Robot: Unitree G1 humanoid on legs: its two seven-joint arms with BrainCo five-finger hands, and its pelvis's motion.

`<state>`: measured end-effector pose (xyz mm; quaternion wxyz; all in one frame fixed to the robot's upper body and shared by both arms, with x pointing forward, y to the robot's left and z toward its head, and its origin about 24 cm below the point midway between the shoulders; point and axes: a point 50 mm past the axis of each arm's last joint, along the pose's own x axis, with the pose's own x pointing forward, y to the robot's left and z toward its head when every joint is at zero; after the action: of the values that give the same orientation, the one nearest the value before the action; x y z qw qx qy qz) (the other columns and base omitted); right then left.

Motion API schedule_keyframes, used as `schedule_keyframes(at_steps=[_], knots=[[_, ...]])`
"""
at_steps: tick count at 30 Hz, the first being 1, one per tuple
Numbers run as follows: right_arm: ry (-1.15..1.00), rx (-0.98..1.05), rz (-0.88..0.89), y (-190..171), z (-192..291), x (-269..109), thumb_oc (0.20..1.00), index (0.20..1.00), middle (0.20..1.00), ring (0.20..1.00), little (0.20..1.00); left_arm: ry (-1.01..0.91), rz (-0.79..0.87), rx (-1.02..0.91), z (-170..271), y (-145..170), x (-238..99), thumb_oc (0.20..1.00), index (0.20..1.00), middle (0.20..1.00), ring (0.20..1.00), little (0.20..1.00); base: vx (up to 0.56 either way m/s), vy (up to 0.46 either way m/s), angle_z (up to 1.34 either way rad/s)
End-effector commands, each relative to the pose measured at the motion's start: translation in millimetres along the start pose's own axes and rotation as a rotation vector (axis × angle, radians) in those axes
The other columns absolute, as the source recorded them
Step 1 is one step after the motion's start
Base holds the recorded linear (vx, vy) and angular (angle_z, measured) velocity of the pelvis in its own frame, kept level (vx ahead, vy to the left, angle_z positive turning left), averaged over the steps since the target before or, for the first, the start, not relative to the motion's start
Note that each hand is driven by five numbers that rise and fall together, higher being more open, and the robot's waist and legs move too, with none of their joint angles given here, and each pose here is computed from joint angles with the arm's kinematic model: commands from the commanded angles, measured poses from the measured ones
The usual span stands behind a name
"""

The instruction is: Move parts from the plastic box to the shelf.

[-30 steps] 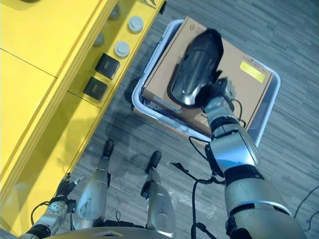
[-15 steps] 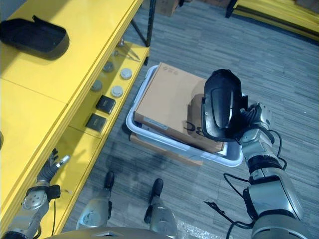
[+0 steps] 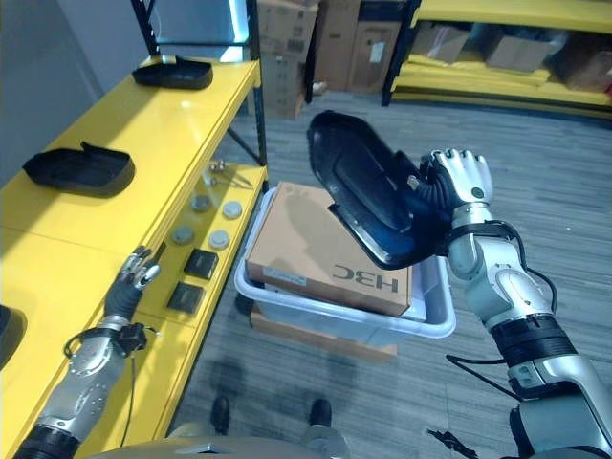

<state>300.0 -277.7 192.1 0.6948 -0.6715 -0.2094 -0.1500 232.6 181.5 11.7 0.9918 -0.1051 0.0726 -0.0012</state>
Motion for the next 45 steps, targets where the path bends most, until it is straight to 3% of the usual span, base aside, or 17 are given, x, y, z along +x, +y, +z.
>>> schedule_keyframes(at_steps=[1, 12, 29, 30, 31, 32, 33, 45], knots=[[-0.113, 0.010, -0.224, -41.2, 17.9, 17.9, 0.200, 0.200, 0.200, 0.200, 0.200, -0.024, -0.116, -0.060, 13.4, -15.3, 8.9, 1.000, 1.000, 1.000, 1.000, 1.000, 0.02, -0.017, 0.04], [-0.372, 0.226, -0.267, -41.4, 93.1, 13.2, 0.200, 0.200, 0.200, 0.200, 0.200, -0.047, -0.244, -0.243, 30.9, -64.2, 24.3, 1.000, 1.000, 1.000, 1.000, 1.000, 0.01, -0.003, 0.01], [-0.635, 0.298, -0.132, -25.1, 154.4, 10.7, 0.200, 0.200, 0.200, 0.200, 0.200, -0.175, -0.310, -0.271, 64.5, -86.7, 33.3, 1.000, 1.000, 1.000, 1.000, 1.000, 0.00, 0.000, 0.00], [-0.648, 0.317, -0.131, -25.6, 158.1, 9.7, 0.200, 0.200, 0.200, 0.200, 0.200, -0.184, -0.308, -0.252, 66.1, -86.0, 34.0, 0.840, 0.840, 0.840, 0.840, 0.840, 0.00, -0.004, 0.05], [-0.654, 0.326, -0.129, -25.7, 159.6, 9.4, 0.200, 0.200, 0.200, 0.200, 0.200, -0.190, -0.306, -0.241, 67.0, -85.4, 34.4, 0.539, 0.539, 0.539, 0.539, 0.539, 0.00, -0.008, 0.04], [-0.669, 0.340, -0.127, -26.3, 162.9, 8.4, 0.200, 0.200, 0.200, 0.200, 0.200, -0.196, -0.306, -0.225, 68.2, -85.0, 35.0, 0.335, 0.335, 0.335, 0.335, 0.335, 0.00, 0.000, 0.00], [-0.684, 0.354, -0.122, -26.4, 166.7, 7.3, 0.200, 0.200, 0.200, 0.200, 0.200, -0.202, -0.311, -0.215, 69.3, -85.3, 35.3, 0.200, 0.200, 0.200, 0.200, 0.200, 0.00, 0.000, 0.00], [-0.839, 0.655, 0.043, -20.3, 210.0, -21.8, 0.200, 0.200, 0.200, 0.200, 0.200, -0.272, -0.353, -0.072, 80.3, -85.4, 34.7, 0.200, 0.200, 0.200, 0.200, 0.200, 0.00, 0.000, 0.00]])
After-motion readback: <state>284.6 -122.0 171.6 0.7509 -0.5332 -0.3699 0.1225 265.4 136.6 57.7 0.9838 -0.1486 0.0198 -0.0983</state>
